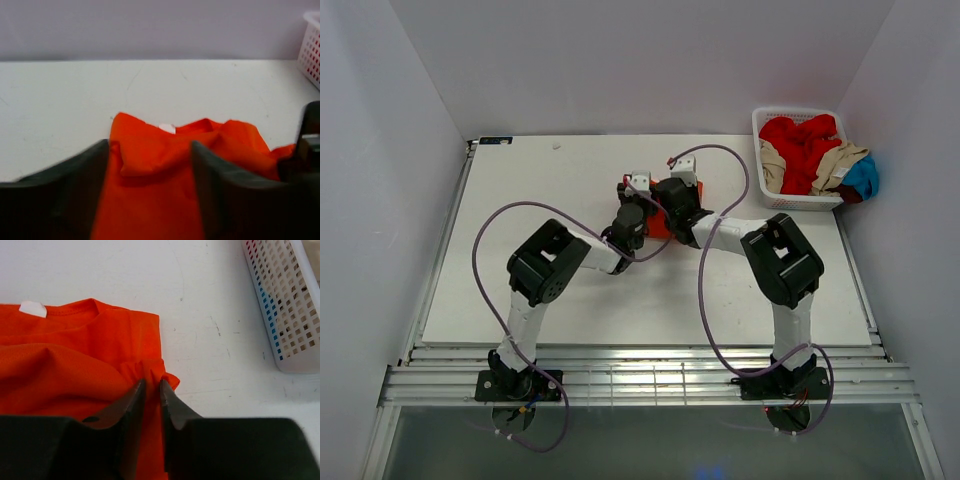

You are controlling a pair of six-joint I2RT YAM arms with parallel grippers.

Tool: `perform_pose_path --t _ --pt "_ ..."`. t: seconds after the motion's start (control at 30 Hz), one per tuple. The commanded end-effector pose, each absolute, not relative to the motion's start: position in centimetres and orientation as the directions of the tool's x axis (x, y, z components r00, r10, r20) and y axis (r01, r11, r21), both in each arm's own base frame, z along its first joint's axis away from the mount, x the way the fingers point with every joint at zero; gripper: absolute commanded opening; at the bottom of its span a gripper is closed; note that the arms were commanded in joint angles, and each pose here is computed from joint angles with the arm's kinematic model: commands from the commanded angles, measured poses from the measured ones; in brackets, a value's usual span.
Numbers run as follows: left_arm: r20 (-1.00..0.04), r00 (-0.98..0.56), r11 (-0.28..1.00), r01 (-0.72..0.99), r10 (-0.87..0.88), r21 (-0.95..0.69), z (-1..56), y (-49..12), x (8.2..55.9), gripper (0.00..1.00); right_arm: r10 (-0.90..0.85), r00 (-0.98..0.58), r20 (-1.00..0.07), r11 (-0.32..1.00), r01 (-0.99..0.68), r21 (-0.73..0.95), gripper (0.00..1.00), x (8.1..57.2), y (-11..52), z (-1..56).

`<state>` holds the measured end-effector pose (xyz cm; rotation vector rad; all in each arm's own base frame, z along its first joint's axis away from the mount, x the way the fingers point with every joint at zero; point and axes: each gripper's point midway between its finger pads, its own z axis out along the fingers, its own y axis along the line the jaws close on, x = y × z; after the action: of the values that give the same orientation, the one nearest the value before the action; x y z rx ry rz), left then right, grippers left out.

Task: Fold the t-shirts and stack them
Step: Fold the long partially folded tshirt into a neat square

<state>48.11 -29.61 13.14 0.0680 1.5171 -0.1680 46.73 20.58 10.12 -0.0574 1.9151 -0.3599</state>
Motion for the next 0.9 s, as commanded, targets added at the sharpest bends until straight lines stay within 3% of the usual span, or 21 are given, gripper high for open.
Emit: perform_pose_path --t 0.0,0.07,0.17,0.2,0.37,0.4,0.5,0.53,0.57,0.63,0.67,0.73,0.87 --pt "-0.985 0.161 0.995 0.079 -0.069 -0.057 16.7 -29.1 50.5 0.98 -0.159 -0.253 -0.954 0.947 0.235 -0.22 0.41 48.9 20.5 13.4" --pt "-0.98 0.194 0.999 0.024 -0.038 -0.034 17.6 -29.1 51.8 0.98 -0.195 -0.19 -0.962 0.934 0.262 -0.241 0.66 49.4 20.2 14.9" --pt "-0.966 0.26 1.0 0.008 -0.012 -0.01 20.1 -28.8 51.9 0.98 -0.204 -0.109 -0.973 0.913 0.337 -0.229 0.75 49.1 19.0 17.8" --pt "-0.96 0.28 1.0 0.002 -0.018 -0.018 20.9 -28.6 51.8 0.98 -0.232 -0.108 -0.967 0.902 0.349 -0.255 0.82 48.8 18.5 18.5" --pt "-0.948 0.304 0.995 0.046 -0.099 -0.089 24.2 -27.8 49.9 0.98 -0.237 -0.065 -0.969 0.919 0.308 -0.246 0.82 46.3 18.3 21.2" --pt "-0.959 0.267 0.995 0.054 -0.095 -0.084 22.7 -27.5 49.3 0.98 -0.206 -0.054 -0.977 0.937 0.276 -0.213 0.81 46.0 18.8 21.7" --pt "-0.973 0.191 0.99 0.073 -0.133 -0.121 20.7 -26.8 47.5 0.89 -0.164 -0.159 -0.974 0.977 0.109 -0.182 0.7 45.5 21.4 18.7" --pt "-0.976 0.17 0.989 0.085 -0.136 -0.123 20.2 -26.8 47.2 0.76 -0.154 -0.177 -0.972 0.984 0.066 -0.168 0.63 45.3 22.0 18.3" --pt "-0.978 0.143 0.985 0.096 -0.153 -0.14 19.5 -26.9 46.8 0.69 -0.132 -0.197 -0.972 0.99 0.014 -0.137 0.43 45.2 22.9 17.6" --pt "-0.984 0.068 0.981 0.115 -0.163 -0.154 17.4 -27.0 46.1 0.49 -0.096 -0.245 -0.965 0.991 -0.114 -0.069 0.15 44.8 25.3 16.1" --pt "-0.986 0.04 0.979 0.127 -0.164 -0.158 16.8 -27.1 45.8 0.24 -0.088 -0.258 -0.962 0.988 -0.144 -0.052 0.08 44.6 26.0 15.6" --pt "-0.984 -0.021 0.973 0.142 -0.178 -0.18 15.6 -27.1 45.0 0.01 -0.083 -0.301 -0.95 0.97 -0.243 -0.008 0.08 44.4 28.1 14.3" --pt "-0.98 -0.102 0.971 0.148 -0.171 -0.185 14.5 -26.9 44.0 0.02 -0.095 -0.387 -0.917 0.946 -0.321 0.037 0.08 44.6 30.2 11.7"
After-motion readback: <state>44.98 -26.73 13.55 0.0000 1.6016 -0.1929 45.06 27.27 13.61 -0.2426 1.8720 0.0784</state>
